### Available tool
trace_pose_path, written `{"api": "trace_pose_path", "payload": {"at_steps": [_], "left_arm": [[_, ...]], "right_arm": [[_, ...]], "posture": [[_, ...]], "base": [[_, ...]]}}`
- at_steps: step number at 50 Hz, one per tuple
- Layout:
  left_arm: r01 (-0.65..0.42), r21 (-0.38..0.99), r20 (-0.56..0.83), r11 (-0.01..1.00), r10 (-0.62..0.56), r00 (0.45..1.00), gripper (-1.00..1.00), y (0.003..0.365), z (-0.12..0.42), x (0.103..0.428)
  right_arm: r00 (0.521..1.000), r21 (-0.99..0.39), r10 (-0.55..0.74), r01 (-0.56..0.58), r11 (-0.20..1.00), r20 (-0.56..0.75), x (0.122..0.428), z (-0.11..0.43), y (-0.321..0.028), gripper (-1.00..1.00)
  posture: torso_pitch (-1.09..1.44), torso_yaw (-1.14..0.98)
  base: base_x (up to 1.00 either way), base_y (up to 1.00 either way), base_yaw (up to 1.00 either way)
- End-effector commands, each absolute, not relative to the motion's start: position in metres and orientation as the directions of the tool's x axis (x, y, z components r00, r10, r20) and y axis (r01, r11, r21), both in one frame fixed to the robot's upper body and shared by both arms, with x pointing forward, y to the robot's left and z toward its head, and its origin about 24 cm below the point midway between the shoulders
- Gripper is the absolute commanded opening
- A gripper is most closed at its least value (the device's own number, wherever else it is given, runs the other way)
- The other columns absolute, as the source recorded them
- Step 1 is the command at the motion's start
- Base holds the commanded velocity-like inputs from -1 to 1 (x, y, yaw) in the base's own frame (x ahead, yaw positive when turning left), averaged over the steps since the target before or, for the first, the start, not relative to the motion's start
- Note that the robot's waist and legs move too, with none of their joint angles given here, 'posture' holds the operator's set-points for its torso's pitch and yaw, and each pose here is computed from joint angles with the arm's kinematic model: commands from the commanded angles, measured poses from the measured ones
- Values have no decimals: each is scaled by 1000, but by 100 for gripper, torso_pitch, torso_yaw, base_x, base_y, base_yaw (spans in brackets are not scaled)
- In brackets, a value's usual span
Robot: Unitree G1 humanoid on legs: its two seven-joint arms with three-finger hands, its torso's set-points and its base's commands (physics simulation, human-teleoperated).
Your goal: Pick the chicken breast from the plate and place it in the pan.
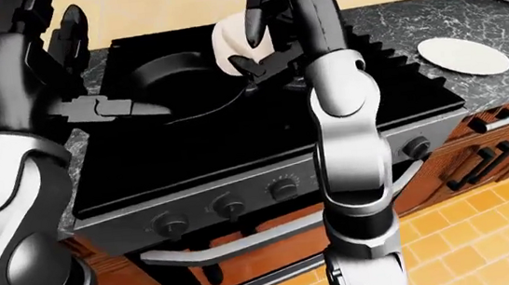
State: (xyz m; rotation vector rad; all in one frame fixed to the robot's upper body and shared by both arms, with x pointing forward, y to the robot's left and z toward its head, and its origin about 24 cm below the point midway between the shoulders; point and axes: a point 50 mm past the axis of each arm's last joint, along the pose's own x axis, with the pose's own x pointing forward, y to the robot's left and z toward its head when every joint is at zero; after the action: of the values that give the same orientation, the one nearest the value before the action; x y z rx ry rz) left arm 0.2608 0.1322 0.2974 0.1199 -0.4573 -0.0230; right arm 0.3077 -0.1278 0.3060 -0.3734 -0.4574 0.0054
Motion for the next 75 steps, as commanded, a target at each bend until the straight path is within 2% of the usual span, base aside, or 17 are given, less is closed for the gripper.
{"api": "trace_pose_path", "payload": {"at_steps": [1, 23, 36, 64, 75], "left_arm": [[6, 123, 502, 992, -68, 862, 100, 129, 308, 255], [4, 127, 503, 992, -68, 862, 100, 129, 308, 255], [3, 128, 503, 992, -68, 862, 100, 129, 308, 255], [3, 127, 504, 992, -68, 861, 100, 129, 309, 256], [0, 126, 512, 992, -65, 857, 100, 130, 312, 253]], "right_arm": [[860, -335, 60, 132, 933, 506, 300, 321, -132, -100], [854, -327, 50, 145, 934, 518, 299, 321, -134, -100], [854, -333, 45, 152, 931, 518, 299, 322, -134, -100], [856, -337, 40, 159, 928, 515, 299, 324, -134, -100], [859, -353, 58, 146, 924, 508, 295, 342, -130, -100]], "posture": [[0, 0], [0, 0], [0, 0], [0, 0], [0, 0]], "base": [[0, 0, 0], [0, 0, 1], [0, 0, 97], [0, 0, 1], [0, 0, 0]]}}
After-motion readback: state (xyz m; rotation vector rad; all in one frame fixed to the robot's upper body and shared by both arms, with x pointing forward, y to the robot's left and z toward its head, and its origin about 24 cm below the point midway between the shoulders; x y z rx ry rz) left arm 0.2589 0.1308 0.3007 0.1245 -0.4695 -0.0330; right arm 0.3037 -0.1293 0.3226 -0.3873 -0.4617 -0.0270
